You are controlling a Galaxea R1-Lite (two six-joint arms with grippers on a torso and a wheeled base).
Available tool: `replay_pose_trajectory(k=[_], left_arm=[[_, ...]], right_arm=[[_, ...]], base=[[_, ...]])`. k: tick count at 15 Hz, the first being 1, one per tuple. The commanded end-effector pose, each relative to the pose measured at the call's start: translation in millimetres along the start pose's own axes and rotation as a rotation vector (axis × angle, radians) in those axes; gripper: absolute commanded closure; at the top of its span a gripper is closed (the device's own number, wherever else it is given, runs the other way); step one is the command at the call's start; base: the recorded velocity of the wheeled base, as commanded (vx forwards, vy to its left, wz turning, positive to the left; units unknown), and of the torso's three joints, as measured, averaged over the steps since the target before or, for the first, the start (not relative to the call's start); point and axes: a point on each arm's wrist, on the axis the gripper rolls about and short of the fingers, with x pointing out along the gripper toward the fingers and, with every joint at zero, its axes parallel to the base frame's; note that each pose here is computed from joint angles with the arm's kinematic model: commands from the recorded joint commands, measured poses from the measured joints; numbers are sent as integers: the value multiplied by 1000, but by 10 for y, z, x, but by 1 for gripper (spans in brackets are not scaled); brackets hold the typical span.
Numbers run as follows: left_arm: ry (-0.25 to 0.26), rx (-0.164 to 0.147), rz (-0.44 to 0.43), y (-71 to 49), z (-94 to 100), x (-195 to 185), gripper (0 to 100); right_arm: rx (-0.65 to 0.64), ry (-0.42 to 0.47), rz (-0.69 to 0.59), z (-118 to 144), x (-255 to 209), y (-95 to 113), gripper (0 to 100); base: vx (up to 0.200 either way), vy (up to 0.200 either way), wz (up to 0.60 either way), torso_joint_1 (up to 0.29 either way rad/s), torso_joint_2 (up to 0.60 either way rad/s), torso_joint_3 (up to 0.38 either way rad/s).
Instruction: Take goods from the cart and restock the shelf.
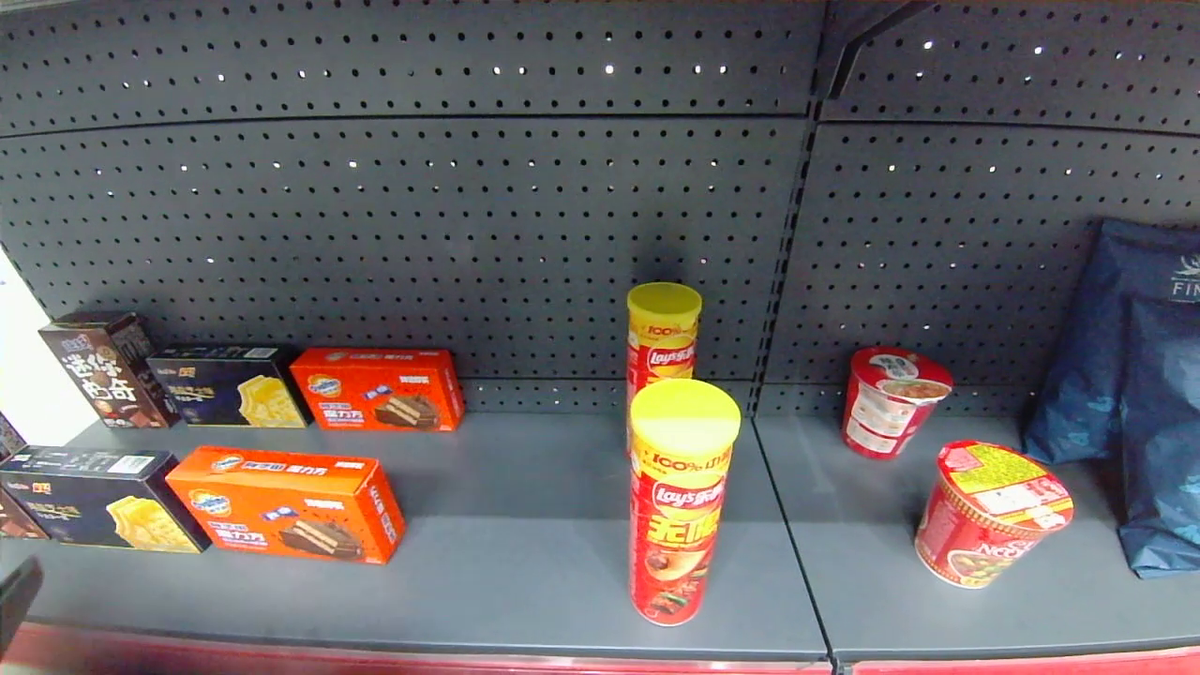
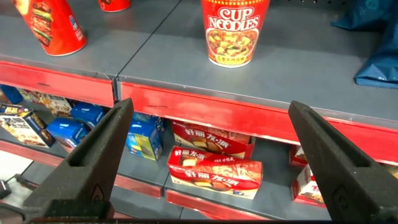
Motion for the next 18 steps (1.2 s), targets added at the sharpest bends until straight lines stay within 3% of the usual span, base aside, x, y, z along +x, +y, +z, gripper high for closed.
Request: replay_pose_trajectory(k=[1, 3, 5, 7, 9, 10, 11, 12, 13, 15, 16, 17, 18], left_arm=[[-60, -56, 57, 266, -392, -373, 0], [-58, -54, -3, 246, -520, -366, 0], [-65, -51, -129, 225, -654, -351, 0], [-82, -86, -226, 233, -788, -336, 0], [-85, -104, -260, 238, -872, -330, 0], [-61, -87, -243, 203, -981, -314, 0], [-42, -71, -169, 186, -1024, -318, 0], [-25, -68, -63, 184, -962, -340, 0], [26, -56, 105, 158, -754, -353, 0], [38, -56, 183, 146, -695, -363, 0], [63, -45, 168, 94, -1019, -345, 0], [27, -73, 208, 98, -1014, -338, 0], [27, -73, 208, 98, -1014, -338, 0]], right_arm=[[0, 0, 3, -3, 0, 0, 0], [6, 2, -75, 4, 1, 9, 0], [-36, 22, -90, 16, 18, 9, 0], [-44, 10, -96, 13, 9, 11, 0], [-44, -10, -102, 5, -3, 13, 0], [-39, -16, -109, 9, -2, 12, 0], [-38, -16, -141, 12, -3, 10, 0], [-37, -13, -154, 9, -3, 11, 0], [-15, 1, -238, 3, 8, 20, 0], [-11, 8, -247, 5, 14, 21, 0], [-12, 6, -224, 5, 12, 18, 0], [-13, 6, -217, 5, 12, 17, 0], [-13, 6, -217, 5, 12, 17, 0]], base=[[0, 0, 0, 0, 0, 0], [0, 0, 0, 0, 0, 0], [0, 0, 0, 0, 0, 0], [0, 0, 0, 0, 0, 0], [0, 0, 0, 0, 0, 0], [0, 0, 0, 0, 0, 0], [0, 0, 0, 0, 0, 0], [0, 0, 0, 0, 0, 0], [0, 0, 0, 0, 0, 0], [0, 0, 0, 0, 0, 0], [0, 0, 0, 0, 0, 0], [0, 0, 0, 0, 0, 0], [0, 0, 0, 0, 0, 0]])
